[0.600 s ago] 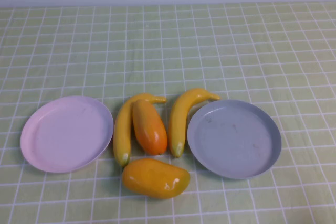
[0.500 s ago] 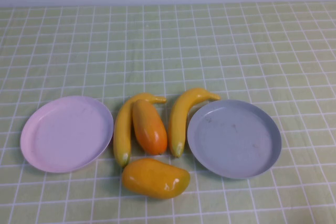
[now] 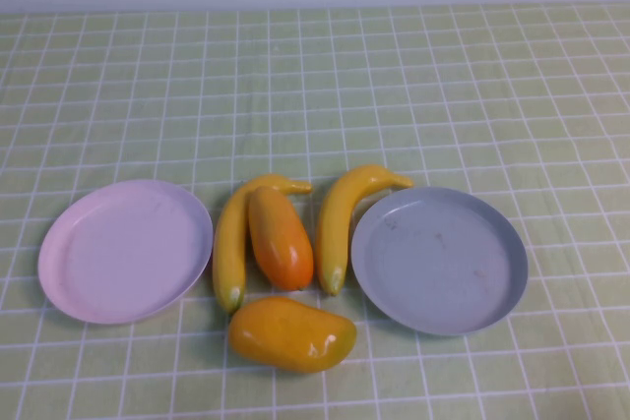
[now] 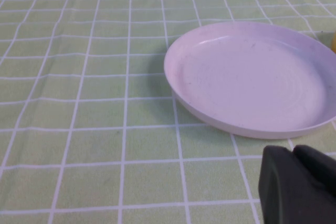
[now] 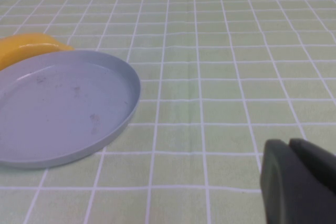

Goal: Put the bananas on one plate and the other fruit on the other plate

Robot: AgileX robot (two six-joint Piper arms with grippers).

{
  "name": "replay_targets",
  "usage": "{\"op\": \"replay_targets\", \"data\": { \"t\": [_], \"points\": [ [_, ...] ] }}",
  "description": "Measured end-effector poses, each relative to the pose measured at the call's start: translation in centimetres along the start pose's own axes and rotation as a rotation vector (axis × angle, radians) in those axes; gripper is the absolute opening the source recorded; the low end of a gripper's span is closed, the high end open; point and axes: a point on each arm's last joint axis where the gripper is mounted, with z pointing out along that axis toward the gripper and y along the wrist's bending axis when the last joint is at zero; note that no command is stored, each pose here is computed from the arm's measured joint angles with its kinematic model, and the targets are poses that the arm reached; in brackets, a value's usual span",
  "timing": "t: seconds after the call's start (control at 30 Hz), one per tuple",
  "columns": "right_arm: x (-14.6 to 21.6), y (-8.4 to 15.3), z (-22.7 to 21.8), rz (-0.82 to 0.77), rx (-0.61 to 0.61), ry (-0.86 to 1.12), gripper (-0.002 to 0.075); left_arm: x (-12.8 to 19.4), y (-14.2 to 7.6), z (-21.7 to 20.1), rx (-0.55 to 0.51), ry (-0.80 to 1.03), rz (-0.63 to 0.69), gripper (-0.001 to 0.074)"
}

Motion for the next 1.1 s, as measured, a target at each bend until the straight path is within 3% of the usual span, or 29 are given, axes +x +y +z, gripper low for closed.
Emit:
{"op": "replay_targets", "data": {
  "t": [0.73,0.9,1.1],
  "points": [
    [0.0,0.0,0.0,0.0,0.0,0.0,-0.0016,0.0,0.0,0.0,0.003,-0.003,-0.007,-0.0002],
    [0.0,0.0,0.0,0.0,0.0,0.0,-0.0015,-0.9,-0.3,0.0,0.045,-0.092,-0.163,-0.0002],
    [0.0,0.0,0.0,0.0,0.0,0.0,-0.0015,-2.0,-0.6,-0.2,0.123,-0.202,-0.541,-0.0002]
  ]
}}
